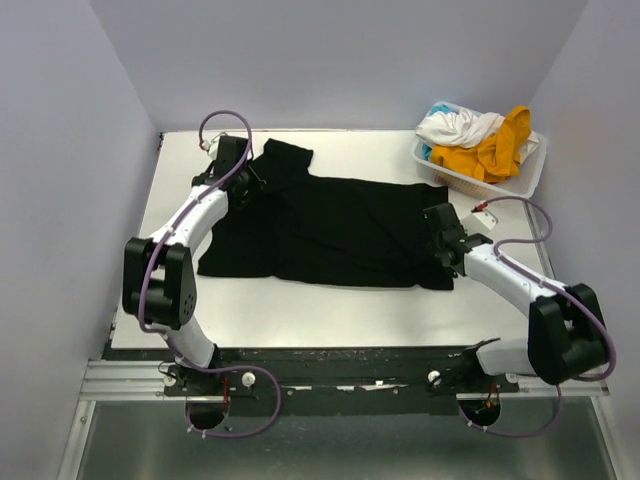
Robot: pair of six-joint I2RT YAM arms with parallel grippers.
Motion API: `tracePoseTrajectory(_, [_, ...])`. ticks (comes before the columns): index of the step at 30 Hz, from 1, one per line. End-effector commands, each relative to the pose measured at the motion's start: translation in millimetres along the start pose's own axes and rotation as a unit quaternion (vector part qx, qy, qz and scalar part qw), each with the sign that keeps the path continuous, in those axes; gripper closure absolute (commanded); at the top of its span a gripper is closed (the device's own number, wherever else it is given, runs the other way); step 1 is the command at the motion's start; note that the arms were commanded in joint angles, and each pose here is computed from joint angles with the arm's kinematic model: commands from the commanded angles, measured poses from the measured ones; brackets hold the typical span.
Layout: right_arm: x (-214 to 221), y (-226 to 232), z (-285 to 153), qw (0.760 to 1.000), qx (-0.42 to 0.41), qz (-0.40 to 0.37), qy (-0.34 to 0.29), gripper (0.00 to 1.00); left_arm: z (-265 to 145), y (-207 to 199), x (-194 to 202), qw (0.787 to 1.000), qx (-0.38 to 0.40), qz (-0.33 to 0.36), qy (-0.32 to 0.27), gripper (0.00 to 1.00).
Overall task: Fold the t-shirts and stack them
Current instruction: Fold the flattened tshirt in 1/3 of the way
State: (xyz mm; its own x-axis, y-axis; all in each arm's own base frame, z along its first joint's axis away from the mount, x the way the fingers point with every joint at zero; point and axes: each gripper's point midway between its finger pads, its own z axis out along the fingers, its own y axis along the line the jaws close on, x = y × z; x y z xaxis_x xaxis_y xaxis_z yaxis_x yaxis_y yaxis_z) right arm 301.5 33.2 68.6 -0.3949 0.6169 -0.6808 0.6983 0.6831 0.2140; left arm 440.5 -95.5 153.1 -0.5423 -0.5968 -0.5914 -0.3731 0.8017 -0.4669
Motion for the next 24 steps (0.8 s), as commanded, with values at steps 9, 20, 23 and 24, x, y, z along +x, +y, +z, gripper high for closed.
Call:
tracePoseTrajectory(9, [-32,25,5,1.0,0.018,-0.005,-0.016,0.0,11,-8,-38,0.995,-0.073,0.057,0.03,0.01])
tracePoseTrajectory(20, [33,72,-71,0.937,-0.299,-0.113,0.142,0.0,-30,16,56,0.992,0.041,0.035,0.112,0.01])
tracePoseTrajectory(23, [58,78,-67,0.919,-0.325,-0.119,0.188,0.0,-26,25,78,0.989,0.046,0.026,0.14,0.01])
tracePoseTrajectory(24, [62,79,-60,0.92,-0.319,-0.119,0.193,0.0,-24,26,84,0.987,0.05,0.026,0.15,0.01])
